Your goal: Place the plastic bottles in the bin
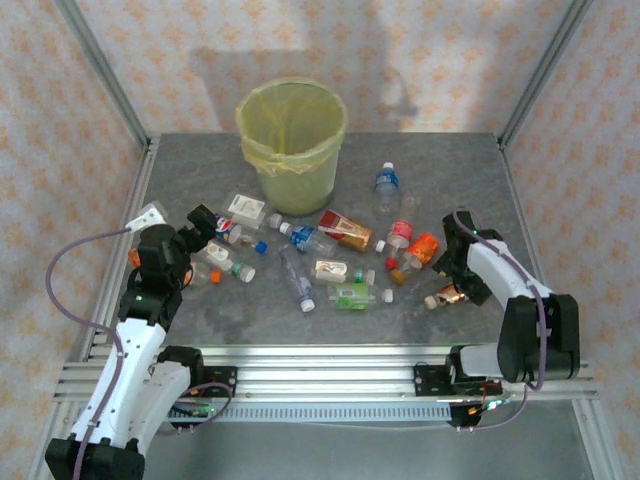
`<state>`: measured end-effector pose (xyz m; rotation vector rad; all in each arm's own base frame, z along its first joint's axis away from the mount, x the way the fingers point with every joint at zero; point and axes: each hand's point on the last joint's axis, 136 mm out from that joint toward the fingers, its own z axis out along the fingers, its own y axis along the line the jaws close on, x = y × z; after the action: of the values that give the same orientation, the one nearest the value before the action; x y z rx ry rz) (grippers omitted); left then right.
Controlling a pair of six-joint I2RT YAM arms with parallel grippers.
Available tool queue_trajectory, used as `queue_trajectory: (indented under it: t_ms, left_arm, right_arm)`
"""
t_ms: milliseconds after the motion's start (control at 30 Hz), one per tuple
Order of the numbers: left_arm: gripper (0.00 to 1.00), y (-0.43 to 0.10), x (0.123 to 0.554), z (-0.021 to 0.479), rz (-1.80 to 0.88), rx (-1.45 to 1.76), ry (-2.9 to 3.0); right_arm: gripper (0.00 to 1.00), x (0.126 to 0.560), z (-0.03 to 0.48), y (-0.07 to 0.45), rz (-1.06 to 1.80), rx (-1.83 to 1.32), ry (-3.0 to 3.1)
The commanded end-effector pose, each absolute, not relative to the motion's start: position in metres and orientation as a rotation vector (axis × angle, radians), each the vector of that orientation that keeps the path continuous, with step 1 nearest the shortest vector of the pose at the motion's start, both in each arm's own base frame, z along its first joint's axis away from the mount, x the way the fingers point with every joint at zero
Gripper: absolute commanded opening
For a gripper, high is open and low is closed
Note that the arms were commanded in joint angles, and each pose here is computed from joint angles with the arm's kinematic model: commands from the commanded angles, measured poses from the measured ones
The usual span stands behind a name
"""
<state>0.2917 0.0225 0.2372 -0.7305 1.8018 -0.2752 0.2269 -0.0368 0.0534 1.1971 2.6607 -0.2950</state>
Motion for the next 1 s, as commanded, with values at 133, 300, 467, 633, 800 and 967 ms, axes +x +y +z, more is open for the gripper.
queue_trajectory:
  t_ms: [133,300,467,633,800,967]
  left_arm:
    - [1.00,0.028,0.291,0.243,-0.268,-0.769,1.777]
    - [1.00,0.030,0.293,0.241,-0.248,-0.780,1.794]
    - [1.00,0.034,0.292,0.237,-0.212,-0.803,1.814]
    - [1.00,0.038,0.291,0.239,-0.190,-0.821,1.808]
    - [1.00,0.038,0.294,0.242,-0.189,-0.821,1.807]
    - [1.00,0.038,0.294,0.241,-0.190,-0.826,1.811]
  right_arm:
    - [0.92,0.239,0.033,-0.042,-0.335,1.226,2.648]
    - [0.84,0.244,0.021,-0.038,-0.301,1.243,2.657]
    - [0.72,0.244,0.014,-0.039,-0.314,1.238,2.653]
    - [0.55,0.245,0.014,-0.040,-0.306,1.229,2.643]
    - [0.47,0.247,0.034,-0.049,-0.368,1.182,2.615]
    - [0.39,0.252,0.079,-0.060,-0.422,1.092,2.559]
